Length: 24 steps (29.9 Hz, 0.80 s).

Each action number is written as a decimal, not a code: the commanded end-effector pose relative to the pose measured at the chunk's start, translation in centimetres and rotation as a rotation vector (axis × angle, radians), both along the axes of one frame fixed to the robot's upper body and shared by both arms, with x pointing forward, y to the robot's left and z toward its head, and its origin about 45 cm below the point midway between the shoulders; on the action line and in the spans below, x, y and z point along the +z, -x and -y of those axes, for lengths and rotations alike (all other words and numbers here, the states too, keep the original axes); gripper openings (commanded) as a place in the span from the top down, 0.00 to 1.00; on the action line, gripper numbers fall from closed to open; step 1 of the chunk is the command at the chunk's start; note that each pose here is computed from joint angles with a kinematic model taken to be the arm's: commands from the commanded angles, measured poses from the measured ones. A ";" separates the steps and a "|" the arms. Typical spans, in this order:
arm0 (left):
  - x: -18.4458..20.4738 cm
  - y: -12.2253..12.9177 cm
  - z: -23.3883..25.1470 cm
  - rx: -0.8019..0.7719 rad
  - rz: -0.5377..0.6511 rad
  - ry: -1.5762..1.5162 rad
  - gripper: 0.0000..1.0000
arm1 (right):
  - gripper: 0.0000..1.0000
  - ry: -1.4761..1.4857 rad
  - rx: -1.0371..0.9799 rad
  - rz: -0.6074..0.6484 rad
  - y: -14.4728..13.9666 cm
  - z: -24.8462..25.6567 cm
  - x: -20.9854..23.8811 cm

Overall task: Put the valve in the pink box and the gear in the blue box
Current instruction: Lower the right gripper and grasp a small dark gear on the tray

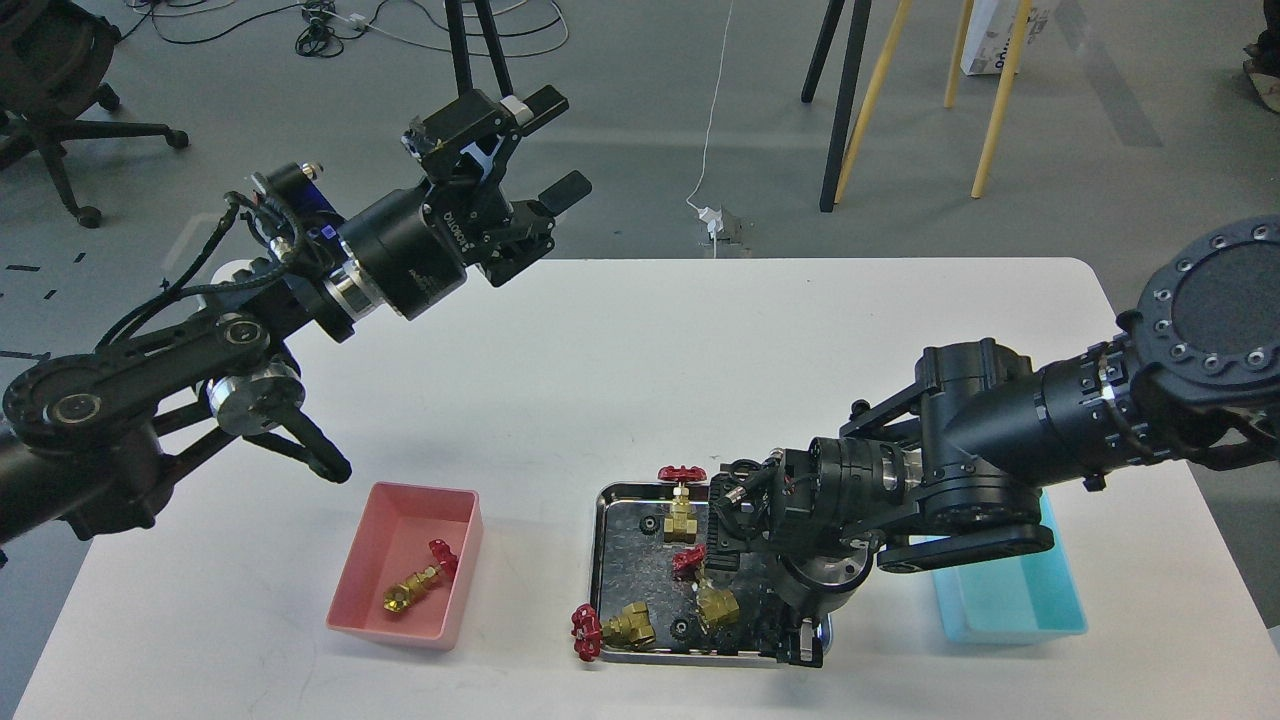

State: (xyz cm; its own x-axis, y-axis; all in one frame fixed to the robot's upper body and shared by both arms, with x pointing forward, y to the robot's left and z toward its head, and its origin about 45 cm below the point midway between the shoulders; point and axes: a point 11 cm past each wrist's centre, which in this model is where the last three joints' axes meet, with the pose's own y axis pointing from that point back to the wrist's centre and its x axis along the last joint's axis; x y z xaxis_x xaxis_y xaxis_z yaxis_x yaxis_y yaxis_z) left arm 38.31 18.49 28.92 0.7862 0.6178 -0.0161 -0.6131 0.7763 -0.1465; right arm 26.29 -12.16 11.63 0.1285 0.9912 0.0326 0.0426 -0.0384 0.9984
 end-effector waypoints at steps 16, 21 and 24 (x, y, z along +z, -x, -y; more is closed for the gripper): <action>-0.3 0.1 0.1 0.000 -0.007 0.002 0.14 | 0.43 0.003 -0.027 0.003 -0.4 0.4 -0.7; -0.6 0.2 0.0 0.003 -0.015 0.003 0.14 | 0.44 0.001 -0.034 0.009 -0.7 0.4 -0.7; -0.7 0.1 -0.1 0.008 -0.016 0.001 0.14 | 0.44 -0.004 -0.037 0.009 -0.7 0.2 -0.6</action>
State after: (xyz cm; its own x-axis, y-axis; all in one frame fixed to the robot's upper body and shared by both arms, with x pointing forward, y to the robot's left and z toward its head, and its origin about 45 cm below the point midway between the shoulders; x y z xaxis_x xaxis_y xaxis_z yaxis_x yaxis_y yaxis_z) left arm 38.11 18.52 28.31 0.7839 0.6202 -0.0285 -0.6176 0.7742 -0.1387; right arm 26.94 -12.53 10.91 0.1615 0.9863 0.0330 0.0326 -0.0388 0.9987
